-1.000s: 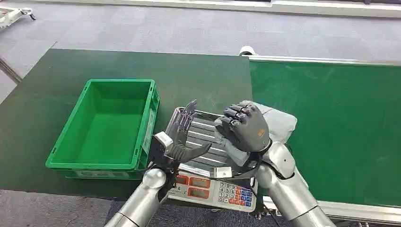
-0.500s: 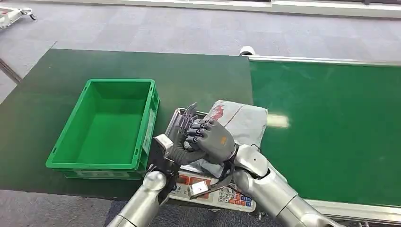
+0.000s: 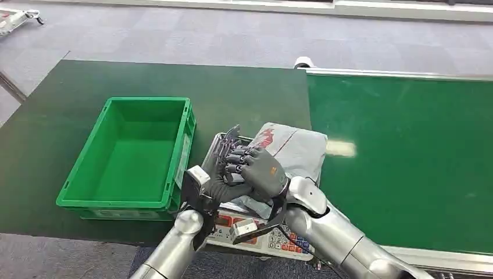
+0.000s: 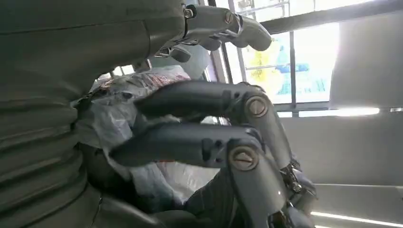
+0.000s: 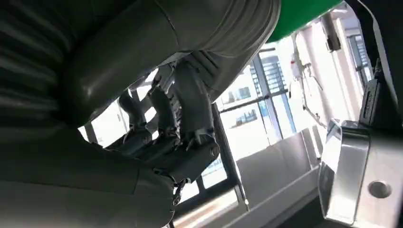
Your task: Moved the parcel from conveyor to table for the left to box.
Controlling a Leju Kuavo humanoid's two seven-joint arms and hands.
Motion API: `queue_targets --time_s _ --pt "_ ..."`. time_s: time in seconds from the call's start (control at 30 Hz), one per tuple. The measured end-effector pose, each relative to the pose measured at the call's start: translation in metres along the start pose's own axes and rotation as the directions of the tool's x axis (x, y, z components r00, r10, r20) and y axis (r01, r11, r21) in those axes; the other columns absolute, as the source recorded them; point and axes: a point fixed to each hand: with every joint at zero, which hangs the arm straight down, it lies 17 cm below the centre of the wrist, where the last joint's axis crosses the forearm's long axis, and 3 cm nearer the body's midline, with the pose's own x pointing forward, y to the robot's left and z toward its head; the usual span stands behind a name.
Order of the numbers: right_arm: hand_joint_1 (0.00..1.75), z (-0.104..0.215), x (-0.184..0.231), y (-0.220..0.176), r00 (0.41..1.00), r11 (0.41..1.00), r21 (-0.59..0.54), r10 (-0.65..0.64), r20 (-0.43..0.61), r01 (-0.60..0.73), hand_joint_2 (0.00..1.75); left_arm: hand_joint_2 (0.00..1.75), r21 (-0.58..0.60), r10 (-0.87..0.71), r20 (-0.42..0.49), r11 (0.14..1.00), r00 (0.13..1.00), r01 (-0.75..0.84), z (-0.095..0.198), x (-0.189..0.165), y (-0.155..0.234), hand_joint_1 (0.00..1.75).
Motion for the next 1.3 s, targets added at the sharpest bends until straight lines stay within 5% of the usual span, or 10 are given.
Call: queue_targets --time_s 0.5,0.87,1.3 --pt "0.00 0.003 -0.015 -0.034 0.987 0.981 -0.142 -0.144 -0.078 0.132 1.75 1.75 -0.018 -0.035 0.044 0.999 0.998 0.036 -0.018 0.016 -0.001 0.00" --pt "0.00 0.017 -0.005 -0.100 0.997 0.929 -0.368 -0.003 -0.074 -0.025 1.75 1.75 -0.043 -0.012 0.067 0.999 0.998 0.015 -0.024 0.024 -0.014 0.00" --pt "0.00 0.029 -0.015 -0.151 0.994 0.873 -0.480 0.038 -0.105 -0.084 1.75 1.75 -0.041 -0.007 0.017 0.999 1.000 0.008 -0.010 0.007 -0.017 0.00"
